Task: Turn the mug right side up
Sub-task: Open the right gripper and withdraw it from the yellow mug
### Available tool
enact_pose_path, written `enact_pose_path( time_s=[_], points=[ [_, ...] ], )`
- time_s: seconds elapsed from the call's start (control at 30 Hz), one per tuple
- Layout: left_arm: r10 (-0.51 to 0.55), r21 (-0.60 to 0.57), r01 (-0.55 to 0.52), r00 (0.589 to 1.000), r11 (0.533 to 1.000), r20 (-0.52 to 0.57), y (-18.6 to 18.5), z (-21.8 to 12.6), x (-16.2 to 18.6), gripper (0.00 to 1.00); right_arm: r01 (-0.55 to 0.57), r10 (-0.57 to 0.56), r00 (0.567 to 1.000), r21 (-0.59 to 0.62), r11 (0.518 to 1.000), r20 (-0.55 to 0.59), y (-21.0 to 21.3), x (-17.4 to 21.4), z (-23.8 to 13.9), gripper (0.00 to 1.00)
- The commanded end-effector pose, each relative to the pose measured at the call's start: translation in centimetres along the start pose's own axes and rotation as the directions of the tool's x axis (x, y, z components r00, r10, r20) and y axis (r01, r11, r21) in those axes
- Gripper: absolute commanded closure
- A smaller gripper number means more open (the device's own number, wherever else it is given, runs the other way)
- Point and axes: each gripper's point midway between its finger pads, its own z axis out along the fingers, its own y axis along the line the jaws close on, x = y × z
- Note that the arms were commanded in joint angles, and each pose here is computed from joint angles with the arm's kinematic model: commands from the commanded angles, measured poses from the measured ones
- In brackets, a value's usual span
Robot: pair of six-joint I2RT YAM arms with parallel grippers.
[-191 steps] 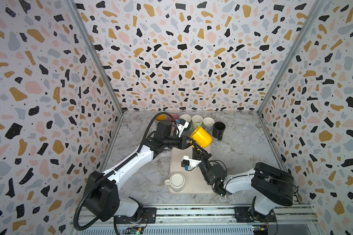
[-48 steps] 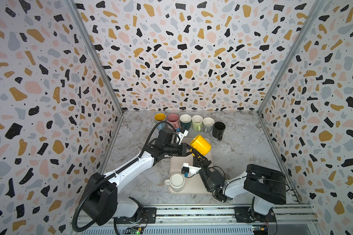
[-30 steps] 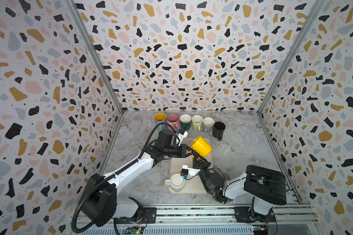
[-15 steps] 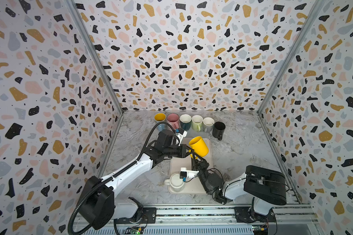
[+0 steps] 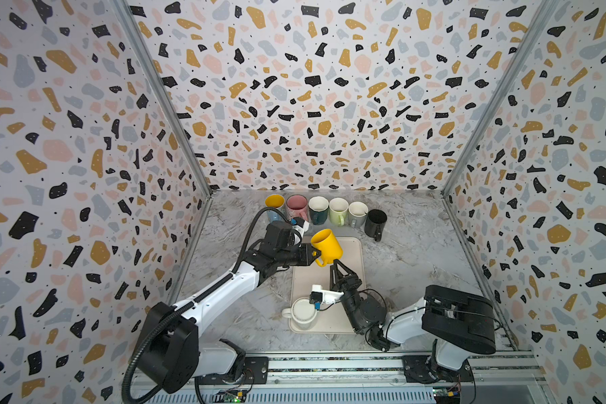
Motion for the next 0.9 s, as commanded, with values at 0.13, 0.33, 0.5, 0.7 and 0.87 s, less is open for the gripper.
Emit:
enact_pose_path(
  time_s=[0.13, 0.33, 0.5, 0.7, 0.87],
  points=[
    [0.053, -0.019, -0.051, 0.99, 0.999, 0.134, 0.2, -0.9, -3.7, 1.0, -0.272, 0.28, 0.96, 0.238, 0.932, 0.0, -7.5, 1.3, -0.9, 0.56],
    [0.08, -0.123, -0.053, 0.972, 0.991, 0.222, 1.9, -2.5, -6.3, 1.0, -0.3, 0.316, 0.949, 0.249, 0.921, -0.025, -7.9, 2.3, -1.4, 0.56],
    [0.121, -0.303, -0.031, 0.951, 0.953, 0.286, 4.9, -4.5, -7.8, 1.0, -0.376, 0.403, 0.914, 0.28, 0.884, -0.046, -9.3, 3.3, -1.8, 0.5],
    [0.167, -0.465, 0.026, 0.915, 0.885, 0.368, 8.0, -6.7, -8.9, 1.0, -0.524, 0.539, 0.84, 0.173, 0.834, -0.055, -9.0, 3.1, -1.4, 0.48],
    [0.193, -0.543, 0.062, 0.896, 0.838, 0.4, 10.3, -7.1, -8.6, 1.0, -0.702, 0.701, 0.708, 0.025, 0.712, -0.089, -9.0, 3.4, -1.4, 0.45]
  ],
)
